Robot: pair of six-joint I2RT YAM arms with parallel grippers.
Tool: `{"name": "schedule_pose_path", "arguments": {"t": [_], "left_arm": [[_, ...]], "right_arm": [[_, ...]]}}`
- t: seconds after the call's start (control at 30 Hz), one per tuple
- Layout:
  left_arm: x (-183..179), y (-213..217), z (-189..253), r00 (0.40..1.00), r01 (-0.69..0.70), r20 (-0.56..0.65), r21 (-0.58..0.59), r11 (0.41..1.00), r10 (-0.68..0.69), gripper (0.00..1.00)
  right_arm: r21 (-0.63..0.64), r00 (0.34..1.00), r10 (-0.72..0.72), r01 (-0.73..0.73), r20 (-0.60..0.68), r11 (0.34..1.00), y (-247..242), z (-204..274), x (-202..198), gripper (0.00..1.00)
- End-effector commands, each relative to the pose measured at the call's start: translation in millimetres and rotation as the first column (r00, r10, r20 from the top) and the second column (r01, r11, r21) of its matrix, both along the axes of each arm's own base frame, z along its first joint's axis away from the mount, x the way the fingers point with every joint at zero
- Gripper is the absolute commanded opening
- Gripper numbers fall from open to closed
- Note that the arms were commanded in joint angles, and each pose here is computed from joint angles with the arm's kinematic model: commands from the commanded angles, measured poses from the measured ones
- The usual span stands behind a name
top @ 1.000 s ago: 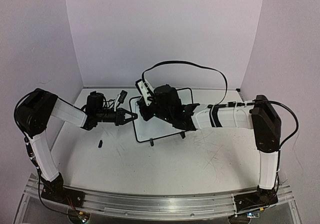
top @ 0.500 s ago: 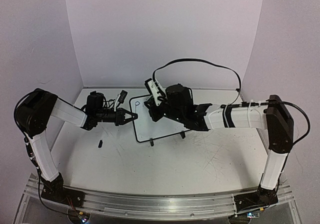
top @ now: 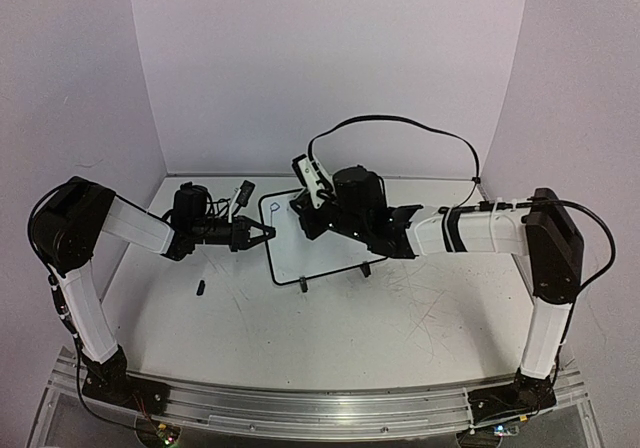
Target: Write a sentence on the whiteboard
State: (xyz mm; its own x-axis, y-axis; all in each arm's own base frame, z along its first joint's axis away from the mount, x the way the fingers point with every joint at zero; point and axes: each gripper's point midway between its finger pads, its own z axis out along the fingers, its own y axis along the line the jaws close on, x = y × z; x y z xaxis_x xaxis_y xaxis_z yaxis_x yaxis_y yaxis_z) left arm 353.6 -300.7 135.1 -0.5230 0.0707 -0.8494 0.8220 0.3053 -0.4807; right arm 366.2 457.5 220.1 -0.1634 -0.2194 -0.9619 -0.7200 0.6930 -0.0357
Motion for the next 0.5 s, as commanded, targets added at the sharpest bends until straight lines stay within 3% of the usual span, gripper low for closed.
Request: {"name": "schedule_pose_path", "arguments": {"t": [0.0, 0.47], "left_arm": [[19.0, 5.6, 9.1, 0.995, -0.079, 0.057, 0.030, 0.996, 0.078, 0.00], [17.9, 6.2, 10.0, 0.995, -0.081, 0.060, 0.031, 0.996, 0.079, 0.00]], "right_arm": [[0.049, 0.999, 0.017, -0.018, 0.032, 0.999, 13.4, 17.7, 2.1, 0.00], [0.042, 0.999, -0.006, 0.004, 0.035, 0.999, 15.9, 13.5, 8.5, 0.00]]}}
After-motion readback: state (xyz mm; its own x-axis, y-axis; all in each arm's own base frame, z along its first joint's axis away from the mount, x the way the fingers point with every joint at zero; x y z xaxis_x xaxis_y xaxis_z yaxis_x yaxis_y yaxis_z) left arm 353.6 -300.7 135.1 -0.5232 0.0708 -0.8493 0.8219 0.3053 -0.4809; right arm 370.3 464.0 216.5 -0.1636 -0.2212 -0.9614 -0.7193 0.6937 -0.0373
